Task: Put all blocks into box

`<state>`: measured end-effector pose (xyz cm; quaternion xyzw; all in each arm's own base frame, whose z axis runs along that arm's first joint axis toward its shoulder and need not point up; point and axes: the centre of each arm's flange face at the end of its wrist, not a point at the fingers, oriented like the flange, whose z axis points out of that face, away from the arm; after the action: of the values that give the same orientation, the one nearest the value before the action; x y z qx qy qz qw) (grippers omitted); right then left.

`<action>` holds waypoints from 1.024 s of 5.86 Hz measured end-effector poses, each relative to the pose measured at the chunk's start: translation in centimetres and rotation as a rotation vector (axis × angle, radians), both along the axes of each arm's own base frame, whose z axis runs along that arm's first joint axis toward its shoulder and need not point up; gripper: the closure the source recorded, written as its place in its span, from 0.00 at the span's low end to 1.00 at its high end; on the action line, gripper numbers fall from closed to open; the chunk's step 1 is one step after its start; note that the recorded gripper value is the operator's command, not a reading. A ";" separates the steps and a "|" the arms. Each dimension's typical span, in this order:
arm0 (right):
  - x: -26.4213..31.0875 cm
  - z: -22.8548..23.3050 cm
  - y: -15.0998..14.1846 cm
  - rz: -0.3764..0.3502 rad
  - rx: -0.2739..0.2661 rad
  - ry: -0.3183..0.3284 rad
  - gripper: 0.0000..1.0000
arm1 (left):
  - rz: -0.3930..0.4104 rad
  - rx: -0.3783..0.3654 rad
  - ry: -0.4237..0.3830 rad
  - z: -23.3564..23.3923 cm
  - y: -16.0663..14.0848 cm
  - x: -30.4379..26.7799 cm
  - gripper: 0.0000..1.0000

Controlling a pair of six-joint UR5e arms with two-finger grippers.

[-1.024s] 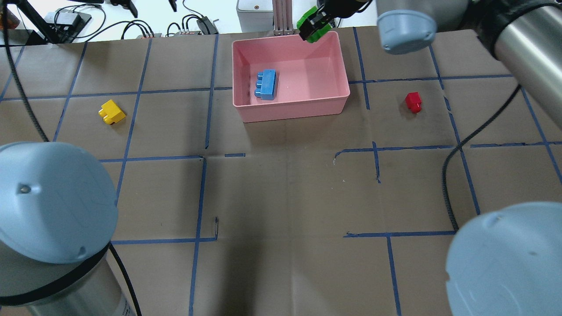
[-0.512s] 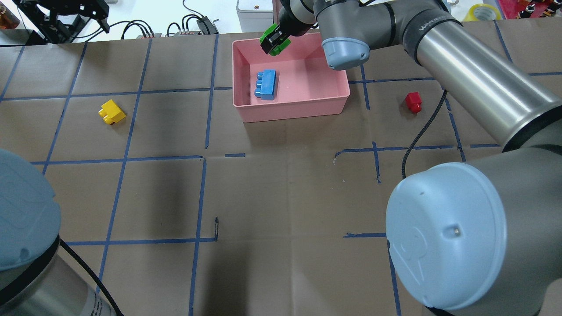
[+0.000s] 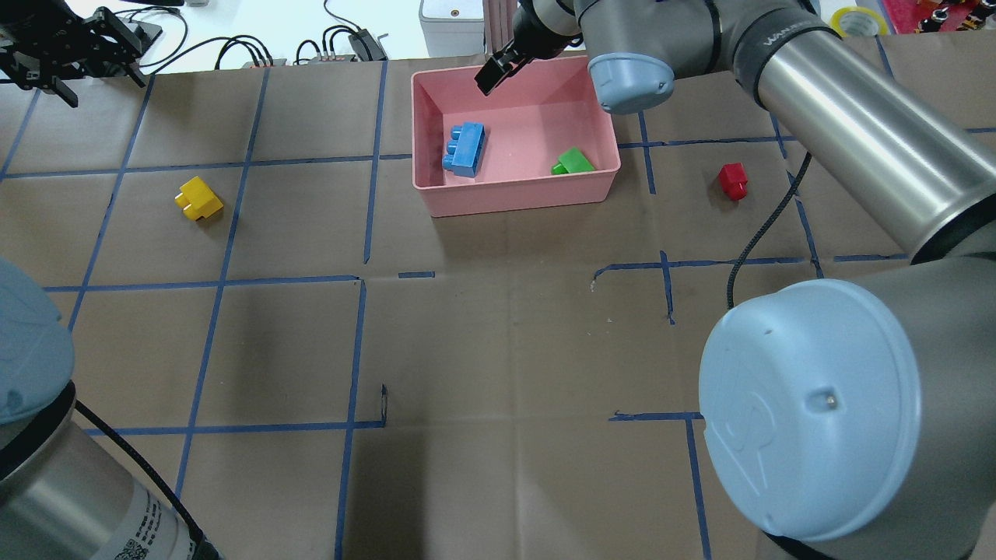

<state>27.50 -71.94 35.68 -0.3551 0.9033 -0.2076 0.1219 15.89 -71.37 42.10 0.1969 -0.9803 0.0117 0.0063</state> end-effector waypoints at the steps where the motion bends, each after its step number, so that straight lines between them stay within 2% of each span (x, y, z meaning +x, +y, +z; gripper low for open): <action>1: -4.8 1.8 0.5 -0.067 0.065 0.091 0.01 | 0.115 -0.003 -0.005 -1.2 -0.6 0.5 0.01; 2: -10.5 3.2 1.0 -0.156 0.124 0.197 0.01 | 0.214 -0.001 -0.005 -2.9 -1.3 0.9 0.01; 3: -15.5 2.9 1.4 -0.249 0.172 0.274 0.01 | 0.269 0.012 -0.001 -5.2 -2.2 1.3 0.01; 4: -20.5 0.7 2.2 -0.354 0.224 0.313 0.01 | 0.298 0.036 0.007 -8.4 -2.9 1.5 0.01; 5: -24.0 -2.9 3.1 -0.443 0.241 0.309 0.02 | 0.315 0.049 0.014 -12.1 -3.0 1.5 0.01; 6: -25.4 -6.8 4.0 -0.528 0.245 0.291 0.04 | 0.327 0.025 0.011 -16.3 -2.5 1.3 0.01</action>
<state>2.12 -67.94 28.91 -0.1172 0.9904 -0.0686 -0.0248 17.22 -73.83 25.84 0.3539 -0.9353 -0.0005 0.0072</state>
